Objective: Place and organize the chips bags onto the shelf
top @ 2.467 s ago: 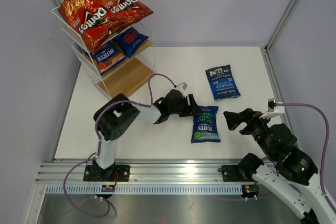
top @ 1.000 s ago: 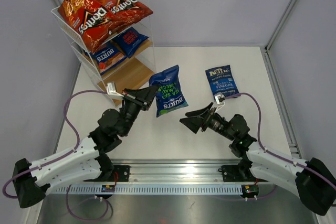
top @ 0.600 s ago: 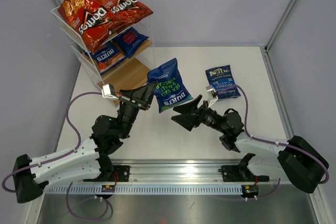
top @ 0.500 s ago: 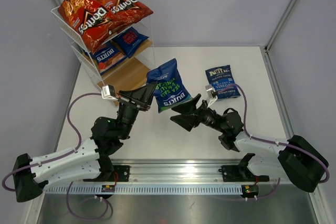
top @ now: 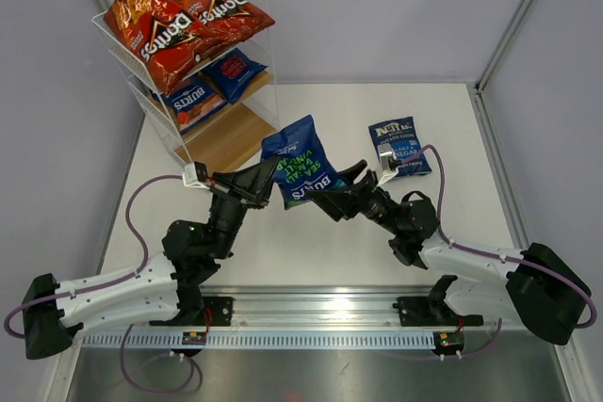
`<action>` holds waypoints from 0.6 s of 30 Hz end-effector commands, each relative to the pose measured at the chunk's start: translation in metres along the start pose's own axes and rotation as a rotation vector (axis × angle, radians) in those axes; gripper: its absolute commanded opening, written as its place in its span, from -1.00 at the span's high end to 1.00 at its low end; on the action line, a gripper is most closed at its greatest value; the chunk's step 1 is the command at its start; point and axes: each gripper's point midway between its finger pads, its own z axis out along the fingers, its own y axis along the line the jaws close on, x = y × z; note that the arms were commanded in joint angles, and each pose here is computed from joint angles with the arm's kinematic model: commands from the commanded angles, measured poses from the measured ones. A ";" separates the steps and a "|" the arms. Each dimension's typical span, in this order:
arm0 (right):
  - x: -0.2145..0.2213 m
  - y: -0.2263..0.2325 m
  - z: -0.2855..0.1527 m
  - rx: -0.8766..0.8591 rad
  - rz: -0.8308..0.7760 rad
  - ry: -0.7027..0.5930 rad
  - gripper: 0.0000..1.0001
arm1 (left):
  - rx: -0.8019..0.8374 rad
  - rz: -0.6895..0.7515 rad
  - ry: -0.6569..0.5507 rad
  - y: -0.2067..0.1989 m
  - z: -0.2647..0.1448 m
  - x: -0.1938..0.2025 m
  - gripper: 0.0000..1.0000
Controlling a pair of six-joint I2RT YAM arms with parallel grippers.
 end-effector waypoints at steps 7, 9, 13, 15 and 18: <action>-0.040 0.032 0.007 -0.110 -0.070 -0.164 0.14 | -0.010 -0.004 -0.104 0.002 -0.010 -0.025 1.00; -0.041 0.034 0.007 -0.115 -0.074 -0.161 0.29 | -0.042 0.024 -0.112 0.011 -0.011 -0.027 1.00; -0.042 0.036 0.007 -0.107 -0.081 -0.150 0.37 | -0.119 0.086 -0.126 0.025 -0.013 -0.031 0.77; -0.039 0.026 0.007 -0.050 -0.078 -0.129 0.39 | -0.163 0.145 -0.158 0.033 -0.017 -0.040 0.00; -0.039 0.011 0.005 0.043 -0.072 -0.121 0.47 | -0.265 0.261 -0.224 0.047 -0.026 -0.060 -0.78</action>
